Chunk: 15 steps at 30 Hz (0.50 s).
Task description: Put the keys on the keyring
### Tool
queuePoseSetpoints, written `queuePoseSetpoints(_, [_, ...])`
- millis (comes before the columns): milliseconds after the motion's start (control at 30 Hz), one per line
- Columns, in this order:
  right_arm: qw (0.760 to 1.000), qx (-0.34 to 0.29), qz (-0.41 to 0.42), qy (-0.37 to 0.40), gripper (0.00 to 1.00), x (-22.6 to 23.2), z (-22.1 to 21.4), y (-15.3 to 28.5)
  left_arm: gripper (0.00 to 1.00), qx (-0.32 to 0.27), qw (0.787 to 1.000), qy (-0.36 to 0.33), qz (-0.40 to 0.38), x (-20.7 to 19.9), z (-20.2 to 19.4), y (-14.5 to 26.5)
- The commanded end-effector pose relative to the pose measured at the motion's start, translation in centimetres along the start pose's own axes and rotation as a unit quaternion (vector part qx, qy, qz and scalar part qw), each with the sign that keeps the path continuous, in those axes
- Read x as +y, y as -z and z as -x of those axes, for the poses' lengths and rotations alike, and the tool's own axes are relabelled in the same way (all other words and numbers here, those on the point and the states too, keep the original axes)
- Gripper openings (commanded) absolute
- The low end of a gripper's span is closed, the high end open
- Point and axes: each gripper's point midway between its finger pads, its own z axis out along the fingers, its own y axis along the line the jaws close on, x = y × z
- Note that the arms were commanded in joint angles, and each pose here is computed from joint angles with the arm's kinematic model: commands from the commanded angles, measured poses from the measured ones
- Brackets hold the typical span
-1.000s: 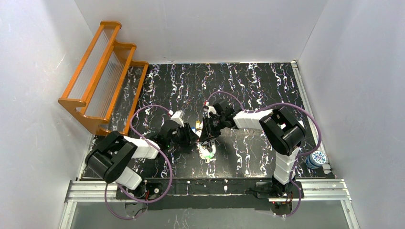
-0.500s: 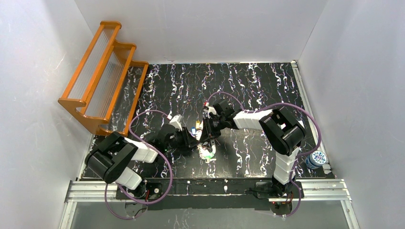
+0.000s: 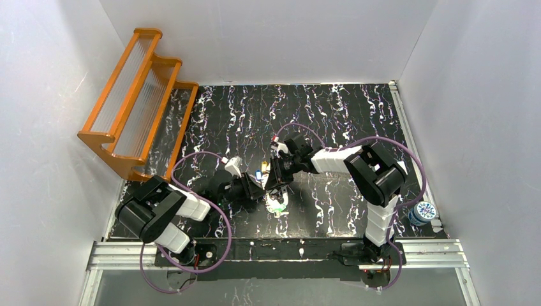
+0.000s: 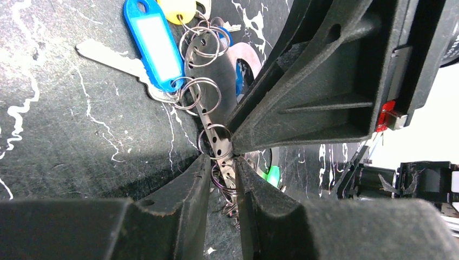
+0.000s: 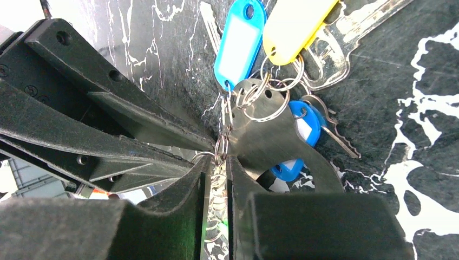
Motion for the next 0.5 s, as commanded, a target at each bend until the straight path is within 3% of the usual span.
queuePoseSetpoints(0, [1.000, -0.003, 0.002, 0.001, 0.23, -0.3, 0.5, -0.6, 0.22, 0.001, 1.000, 0.001, -0.008, -0.1, -0.5, 0.3])
queuePoseSetpoints(167, [1.000, -0.005, 0.001, 0.000, 0.17, -0.5, 0.6, -0.9, 0.22, -0.007, 1.000, -0.001, -0.019, -0.5, -0.2, 0.4])
queuePoseSetpoints(333, [1.000, -0.005, -0.015, 0.010, 0.03, -1.1, 0.9, -1.0, 0.23, -0.005, 0.999, -0.011, -0.031, -0.9, -0.3, 0.6])
queuePoseSetpoints(467, [0.999, -0.001, -0.033, 0.036, 0.01, -1.2, 0.9, -0.3, 0.25, -0.019, 0.998, -0.025, -0.045, -1.7, 0.3, 1.1])
